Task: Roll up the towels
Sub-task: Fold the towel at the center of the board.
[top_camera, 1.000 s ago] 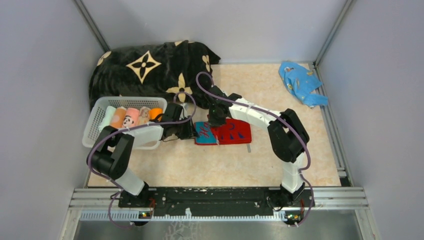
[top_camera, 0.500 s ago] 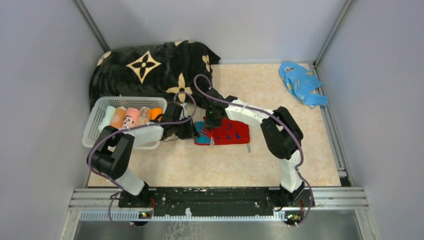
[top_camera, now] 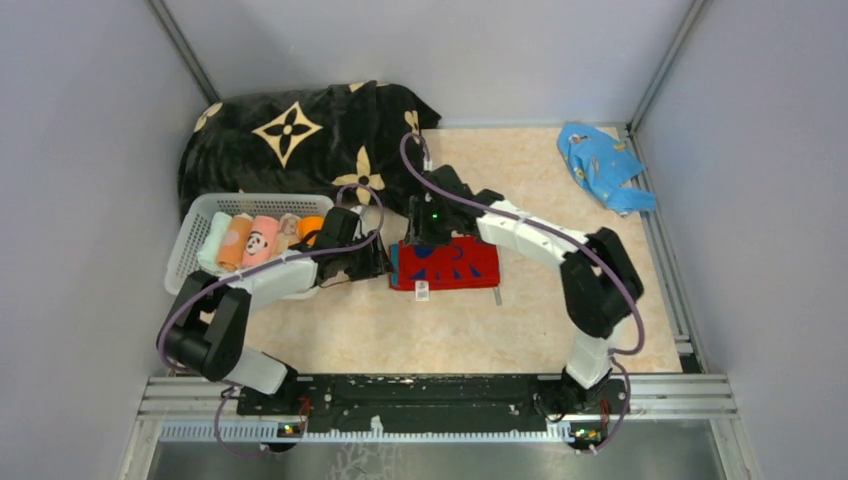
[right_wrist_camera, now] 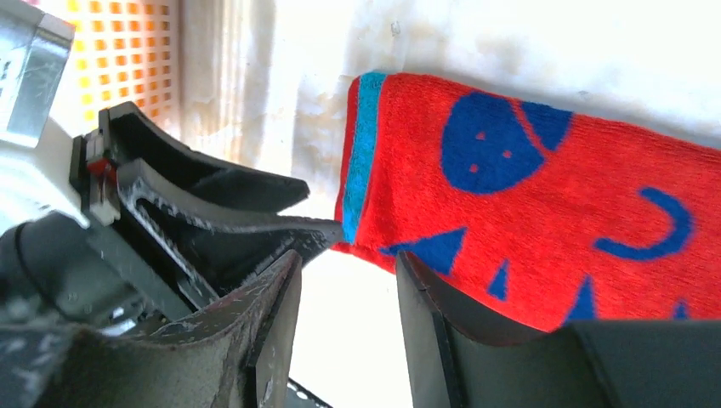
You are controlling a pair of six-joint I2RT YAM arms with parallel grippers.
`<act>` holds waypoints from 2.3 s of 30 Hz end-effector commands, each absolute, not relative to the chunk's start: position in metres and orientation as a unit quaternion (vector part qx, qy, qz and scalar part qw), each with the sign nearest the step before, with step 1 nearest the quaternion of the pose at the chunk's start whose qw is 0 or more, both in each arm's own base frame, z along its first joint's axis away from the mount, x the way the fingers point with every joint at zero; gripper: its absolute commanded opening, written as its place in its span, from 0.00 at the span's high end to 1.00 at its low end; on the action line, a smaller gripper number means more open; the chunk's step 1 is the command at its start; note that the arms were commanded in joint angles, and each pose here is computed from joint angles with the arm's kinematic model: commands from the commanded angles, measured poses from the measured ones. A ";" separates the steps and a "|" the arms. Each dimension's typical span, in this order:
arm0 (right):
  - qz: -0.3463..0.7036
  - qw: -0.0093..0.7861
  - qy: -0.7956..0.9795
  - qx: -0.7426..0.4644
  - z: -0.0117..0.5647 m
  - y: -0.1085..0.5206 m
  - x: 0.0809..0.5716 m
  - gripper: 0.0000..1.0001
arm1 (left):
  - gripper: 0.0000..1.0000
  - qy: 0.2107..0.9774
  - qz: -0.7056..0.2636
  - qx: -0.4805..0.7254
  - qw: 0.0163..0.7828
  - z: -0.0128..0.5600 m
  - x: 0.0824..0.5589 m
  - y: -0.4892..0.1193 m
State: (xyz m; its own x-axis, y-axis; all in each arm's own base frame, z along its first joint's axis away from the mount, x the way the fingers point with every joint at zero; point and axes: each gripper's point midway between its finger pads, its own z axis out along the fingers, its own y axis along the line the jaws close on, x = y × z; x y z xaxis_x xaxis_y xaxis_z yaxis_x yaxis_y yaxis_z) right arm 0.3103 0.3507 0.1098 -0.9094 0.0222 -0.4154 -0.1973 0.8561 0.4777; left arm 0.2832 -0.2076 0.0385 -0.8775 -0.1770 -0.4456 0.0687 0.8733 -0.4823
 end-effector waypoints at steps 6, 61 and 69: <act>0.314 0.323 0.892 -0.041 0.163 0.266 0.324 0.50 | 0.40 0.919 -0.284 -0.023 0.273 0.081 0.284 -0.224; 0.249 0.379 0.891 -0.023 0.121 0.183 0.308 0.33 | 1.00 0.942 -0.230 -0.053 0.240 0.048 0.296 -0.218; 0.278 0.359 0.891 -0.027 0.109 0.195 0.308 0.33 | 0.96 0.955 -0.192 -0.056 0.220 0.016 0.293 -0.207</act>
